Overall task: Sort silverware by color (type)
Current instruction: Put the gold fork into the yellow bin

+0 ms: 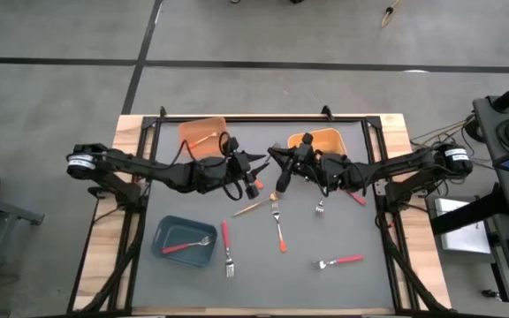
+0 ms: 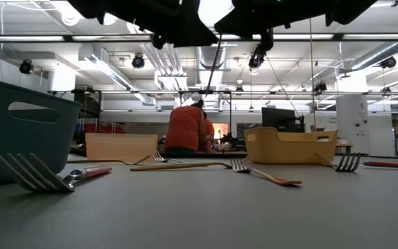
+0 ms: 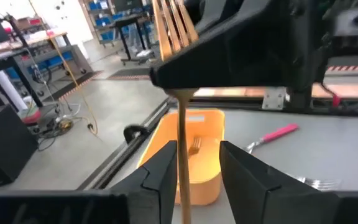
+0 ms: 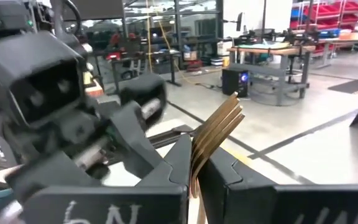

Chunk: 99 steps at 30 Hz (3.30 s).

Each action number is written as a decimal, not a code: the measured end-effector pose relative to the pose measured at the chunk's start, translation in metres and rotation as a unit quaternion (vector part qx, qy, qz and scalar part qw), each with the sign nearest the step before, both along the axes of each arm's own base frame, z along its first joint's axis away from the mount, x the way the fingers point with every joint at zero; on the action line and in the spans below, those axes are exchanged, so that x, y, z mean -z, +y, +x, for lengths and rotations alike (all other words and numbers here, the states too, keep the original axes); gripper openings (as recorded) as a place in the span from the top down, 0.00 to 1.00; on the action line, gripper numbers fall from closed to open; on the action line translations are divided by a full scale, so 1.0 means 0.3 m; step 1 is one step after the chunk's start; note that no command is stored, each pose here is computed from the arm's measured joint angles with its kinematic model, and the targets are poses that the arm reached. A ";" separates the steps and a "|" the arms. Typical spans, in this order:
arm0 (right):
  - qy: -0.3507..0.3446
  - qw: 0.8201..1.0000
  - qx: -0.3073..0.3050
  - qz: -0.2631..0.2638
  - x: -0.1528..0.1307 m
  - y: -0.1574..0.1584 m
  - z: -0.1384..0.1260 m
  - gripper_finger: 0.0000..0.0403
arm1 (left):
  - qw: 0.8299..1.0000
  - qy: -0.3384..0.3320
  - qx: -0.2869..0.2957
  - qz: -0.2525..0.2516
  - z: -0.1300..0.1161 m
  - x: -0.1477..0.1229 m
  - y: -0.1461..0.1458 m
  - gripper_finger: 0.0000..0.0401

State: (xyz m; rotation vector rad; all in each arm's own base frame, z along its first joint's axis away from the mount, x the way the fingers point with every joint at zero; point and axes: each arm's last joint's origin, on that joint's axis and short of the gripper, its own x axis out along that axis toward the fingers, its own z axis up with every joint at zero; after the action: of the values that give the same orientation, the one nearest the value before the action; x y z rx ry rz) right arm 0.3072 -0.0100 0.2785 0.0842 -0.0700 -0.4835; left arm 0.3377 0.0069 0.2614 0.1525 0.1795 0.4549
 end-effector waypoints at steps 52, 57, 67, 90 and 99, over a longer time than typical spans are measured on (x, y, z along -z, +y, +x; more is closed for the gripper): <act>-0.009 1.000 -0.005 -0.006 -0.008 0.002 0.005 0.74 | 0.999 -0.017 -0.018 -0.029 0.023 0.018 -0.003 0.99; 0.011 1.000 -0.026 -0.007 -0.045 0.004 -0.038 0.64 | 0.999 -0.011 -0.012 -0.028 -0.005 -0.015 -0.003 0.99; 0.098 0.976 -0.187 -0.061 -0.095 0.032 -0.148 0.54 | 0.970 -0.022 0.235 -0.054 -0.074 -0.111 -0.049 0.99; 0.040 0.864 -0.441 -0.241 -0.065 0.106 -0.066 0.58 | 0.867 0.013 0.462 -0.186 -0.076 -0.073 -0.173 0.99; -0.005 0.866 -0.437 -0.241 -0.060 0.121 -0.031 0.58 | 0.860 0.023 0.465 -0.210 -0.034 -0.016 -0.187 0.99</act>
State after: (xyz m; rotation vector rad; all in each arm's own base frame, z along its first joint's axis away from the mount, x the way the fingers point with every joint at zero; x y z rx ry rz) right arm 0.2981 0.0263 0.2965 -0.3689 -0.1518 0.4569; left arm 0.3275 -0.0492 0.2663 -0.1873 0.2251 -0.5620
